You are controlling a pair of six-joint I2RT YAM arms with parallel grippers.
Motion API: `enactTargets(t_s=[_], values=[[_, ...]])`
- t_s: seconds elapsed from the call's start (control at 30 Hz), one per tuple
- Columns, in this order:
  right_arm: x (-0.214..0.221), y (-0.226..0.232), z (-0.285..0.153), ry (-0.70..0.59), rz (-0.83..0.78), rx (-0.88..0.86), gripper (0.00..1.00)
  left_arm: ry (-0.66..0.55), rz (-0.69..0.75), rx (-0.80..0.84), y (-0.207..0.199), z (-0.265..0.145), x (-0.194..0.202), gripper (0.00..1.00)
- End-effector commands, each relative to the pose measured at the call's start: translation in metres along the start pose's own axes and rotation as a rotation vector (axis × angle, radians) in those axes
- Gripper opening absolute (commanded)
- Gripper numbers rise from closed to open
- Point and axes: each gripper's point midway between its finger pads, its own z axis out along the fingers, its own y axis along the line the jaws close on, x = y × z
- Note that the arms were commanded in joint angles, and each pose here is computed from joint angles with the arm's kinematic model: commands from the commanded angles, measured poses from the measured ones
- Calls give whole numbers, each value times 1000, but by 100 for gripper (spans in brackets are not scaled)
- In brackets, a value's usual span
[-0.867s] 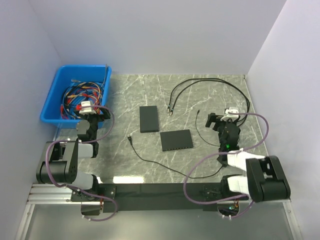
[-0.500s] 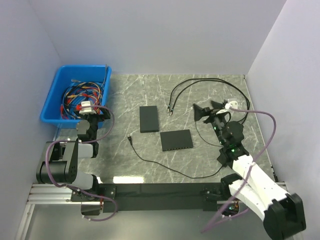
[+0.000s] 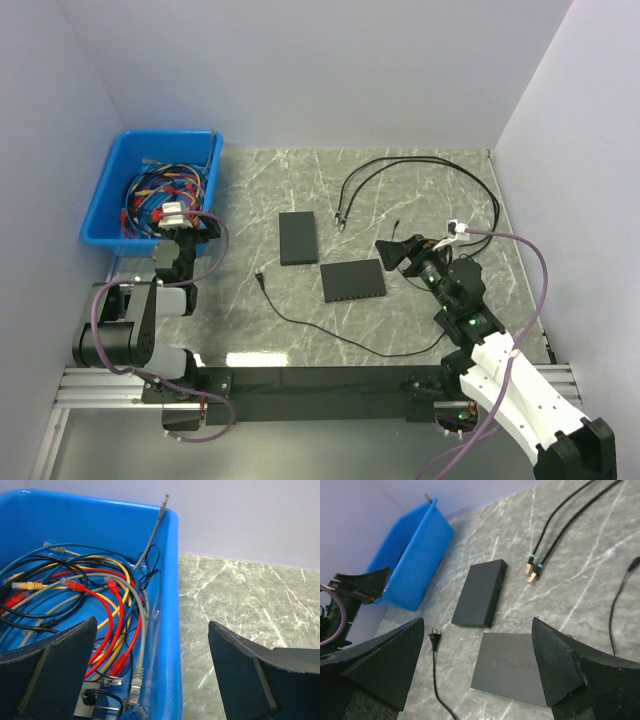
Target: Insert the plug into the switch port
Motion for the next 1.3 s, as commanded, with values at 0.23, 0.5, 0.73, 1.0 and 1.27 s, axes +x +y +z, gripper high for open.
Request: enactTargets(t_s=[0.23, 0.5, 0.73, 1.0, 1.27], values=[[-8, 7, 3, 11, -46, -4, 92, 366, -124, -131, -7, 13, 10, 99], [-4, -6, 3, -5, -66, 40, 92, 233, -336, 192, -77, 0, -72, 100], [1, -9, 5, 16, -64, 47, 91, 52, -378, 465, -129, -38, -173, 100], [0, -10, 4, 14, -62, 53, 90, -127, -539, 774, -166, -89, -223, 99], [4, -14, 4, 26, -65, 71, 90, 169, -540, 1075, -224, -90, -178, 99]])
